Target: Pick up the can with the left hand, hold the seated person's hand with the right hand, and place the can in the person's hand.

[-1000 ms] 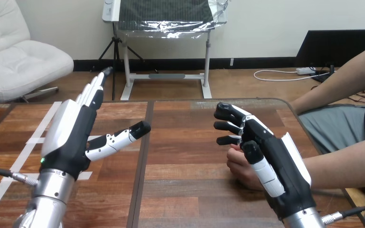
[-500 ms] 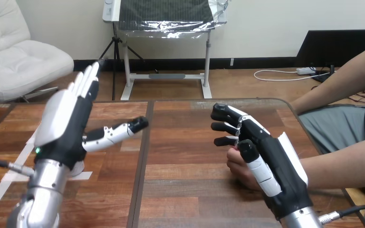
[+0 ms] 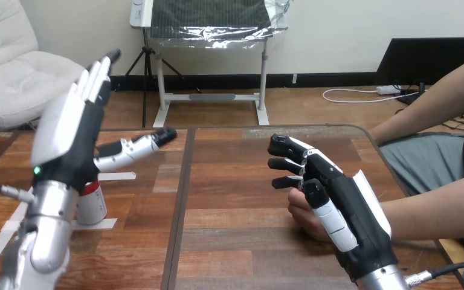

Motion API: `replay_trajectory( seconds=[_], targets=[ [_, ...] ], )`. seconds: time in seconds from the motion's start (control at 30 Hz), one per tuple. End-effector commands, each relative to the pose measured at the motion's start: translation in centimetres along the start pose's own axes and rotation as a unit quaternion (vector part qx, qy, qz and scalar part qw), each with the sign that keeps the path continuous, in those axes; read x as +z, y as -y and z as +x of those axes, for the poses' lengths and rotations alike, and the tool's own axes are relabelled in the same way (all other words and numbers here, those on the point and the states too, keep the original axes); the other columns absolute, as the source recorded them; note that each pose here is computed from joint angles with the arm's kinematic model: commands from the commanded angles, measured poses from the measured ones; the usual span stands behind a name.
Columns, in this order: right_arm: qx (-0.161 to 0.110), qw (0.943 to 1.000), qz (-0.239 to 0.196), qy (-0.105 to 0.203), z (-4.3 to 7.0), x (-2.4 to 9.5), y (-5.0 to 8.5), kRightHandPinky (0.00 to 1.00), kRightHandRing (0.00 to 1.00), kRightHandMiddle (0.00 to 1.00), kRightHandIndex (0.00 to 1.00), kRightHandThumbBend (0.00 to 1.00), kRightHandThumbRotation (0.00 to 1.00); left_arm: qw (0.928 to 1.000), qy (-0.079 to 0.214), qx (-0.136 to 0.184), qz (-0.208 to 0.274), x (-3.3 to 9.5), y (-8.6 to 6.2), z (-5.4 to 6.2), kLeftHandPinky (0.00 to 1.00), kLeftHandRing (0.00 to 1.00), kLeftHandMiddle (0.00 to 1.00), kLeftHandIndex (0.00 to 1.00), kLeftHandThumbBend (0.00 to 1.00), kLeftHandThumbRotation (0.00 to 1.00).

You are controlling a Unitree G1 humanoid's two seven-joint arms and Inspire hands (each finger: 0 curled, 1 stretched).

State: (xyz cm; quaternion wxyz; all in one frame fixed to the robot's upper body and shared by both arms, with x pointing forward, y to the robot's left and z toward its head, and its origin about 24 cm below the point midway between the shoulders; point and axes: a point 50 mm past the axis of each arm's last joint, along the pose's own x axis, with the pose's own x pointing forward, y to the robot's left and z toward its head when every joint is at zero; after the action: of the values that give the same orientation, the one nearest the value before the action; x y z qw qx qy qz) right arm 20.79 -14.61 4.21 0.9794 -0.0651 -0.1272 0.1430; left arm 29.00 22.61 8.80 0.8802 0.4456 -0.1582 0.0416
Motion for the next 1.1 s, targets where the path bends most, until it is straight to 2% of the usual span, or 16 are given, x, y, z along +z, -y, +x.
replay_trajectory(
  seconds=[0.0, 0.37, 1.07],
  targets=[
    [-0.003, 0.9989, -0.011, 0.046, 0.9, 1.7, 0.4, 0.69, 0.80, 0.84, 0.83, 0.94, 0.93, 0.9991, 0.016, 0.030, 0.027, 0.3, -1.7, 2.2, 0.99, 0.99, 0.98, 0.99, 0.86, 0.74],
    [-0.004, 0.9989, -0.012, 0.046, 0.7, 1.7, 0.5, 0.68, 0.79, 0.83, 0.83, 0.93, 0.93, 0.9986, 0.000, 0.033, 0.041, -0.7, -2.0, 3.2, 0.98, 0.99, 0.99, 0.98, 0.84, 0.73],
    [-0.005, 0.9989, -0.009, 0.046, 0.4, 1.8, 0.7, 0.67, 0.78, 0.81, 0.82, 0.92, 0.92, 0.9969, -0.057, 0.016, 0.052, -2.9, -2.5, 4.7, 0.98, 0.99, 1.00, 1.00, 0.79, 0.70]
  ],
)
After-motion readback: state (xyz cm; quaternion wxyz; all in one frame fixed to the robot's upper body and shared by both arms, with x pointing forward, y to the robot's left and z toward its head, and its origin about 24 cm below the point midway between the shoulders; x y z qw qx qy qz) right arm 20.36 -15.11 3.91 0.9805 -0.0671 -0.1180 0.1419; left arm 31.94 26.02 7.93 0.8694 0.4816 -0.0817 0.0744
